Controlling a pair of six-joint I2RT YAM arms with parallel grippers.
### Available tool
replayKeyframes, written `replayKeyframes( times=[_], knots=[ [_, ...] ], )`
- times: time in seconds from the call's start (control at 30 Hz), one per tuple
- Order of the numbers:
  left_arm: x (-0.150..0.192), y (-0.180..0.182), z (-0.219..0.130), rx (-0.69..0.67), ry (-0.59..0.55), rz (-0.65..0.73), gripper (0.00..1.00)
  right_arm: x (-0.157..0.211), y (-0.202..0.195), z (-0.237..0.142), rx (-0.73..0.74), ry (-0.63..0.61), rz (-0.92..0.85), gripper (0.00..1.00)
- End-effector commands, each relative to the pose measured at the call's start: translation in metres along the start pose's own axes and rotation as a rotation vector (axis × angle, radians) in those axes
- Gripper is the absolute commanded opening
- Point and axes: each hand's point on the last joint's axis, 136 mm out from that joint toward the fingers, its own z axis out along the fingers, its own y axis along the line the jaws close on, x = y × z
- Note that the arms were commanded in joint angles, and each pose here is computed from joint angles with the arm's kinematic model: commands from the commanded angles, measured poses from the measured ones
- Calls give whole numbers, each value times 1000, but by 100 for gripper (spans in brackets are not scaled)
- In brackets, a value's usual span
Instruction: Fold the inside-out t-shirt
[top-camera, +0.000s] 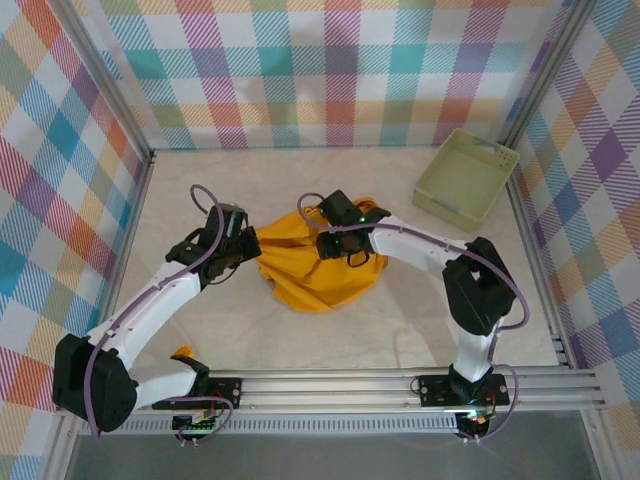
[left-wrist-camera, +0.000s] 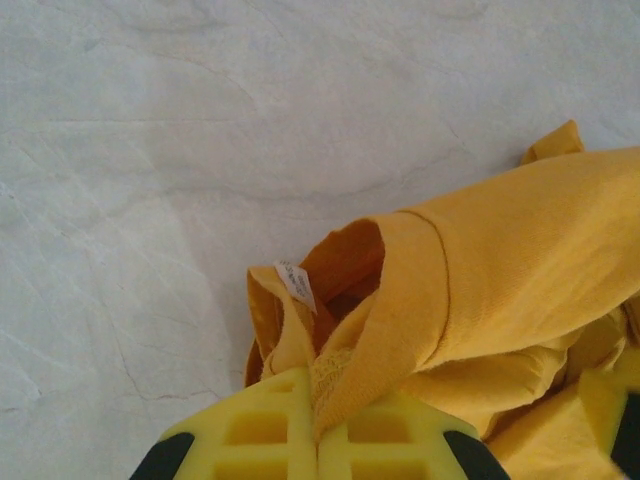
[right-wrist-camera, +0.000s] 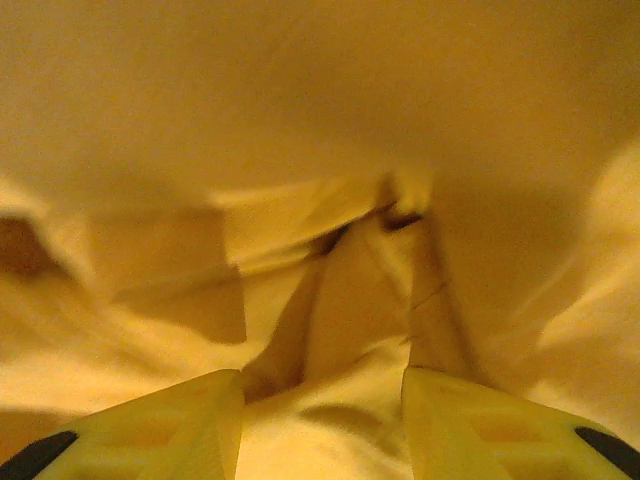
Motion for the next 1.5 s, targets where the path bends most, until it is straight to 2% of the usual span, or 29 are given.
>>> replayKeyframes(
  times=[0.0,0.37,0.47,0.57,0.63,0.73,0.8,0.9,1.03,1.07,1.13,1.23,1.37,1.4,1.47],
  knots=[
    [1,-2,-1,34,-1,-34,0,-28,-17,-6,87,-61,55,46],
    [3,-6,-2,64,3,-37,0,-30,-14,25,54,5,90,48],
    [3,-5,-1,58,2,-34,0,-26,-19,30,85,27,92,48],
    [2,-3,-1,47,0,-31,0,-21,-26,34,124,47,84,40],
    [2,-2,0,37,-1,-31,0,-19,-29,31,133,42,84,26],
    [-2,3,1,-7,-8,-21,0,-18,-23,13,75,0,76,8],
    [-5,9,4,-59,-1,-9,0,-22,-11,-9,-11,-49,64,0],
    [-13,16,9,-122,-1,2,0,-16,13,-49,-196,-119,17,0],
    [-24,26,25,-210,36,27,4,-4,27,-90,-343,-186,-4,0],
    [-25,29,30,-247,60,43,7,2,29,-96,-375,-199,-9,0],
    [-22,33,41,-297,117,77,19,11,33,-104,-432,-223,-16,0],
    [-11,23,45,-287,163,139,46,21,36,-108,-496,-266,-7,0],
    [-6,-18,3,-225,10,290,73,21,40,-112,-540,-302,14,0],
    [-3,-31,-12,-177,-38,318,78,19,40,-113,-545,-312,20,0],
    [10,-58,-34,-27,-82,351,81,14,44,-119,-570,-336,13,0]
  ],
)
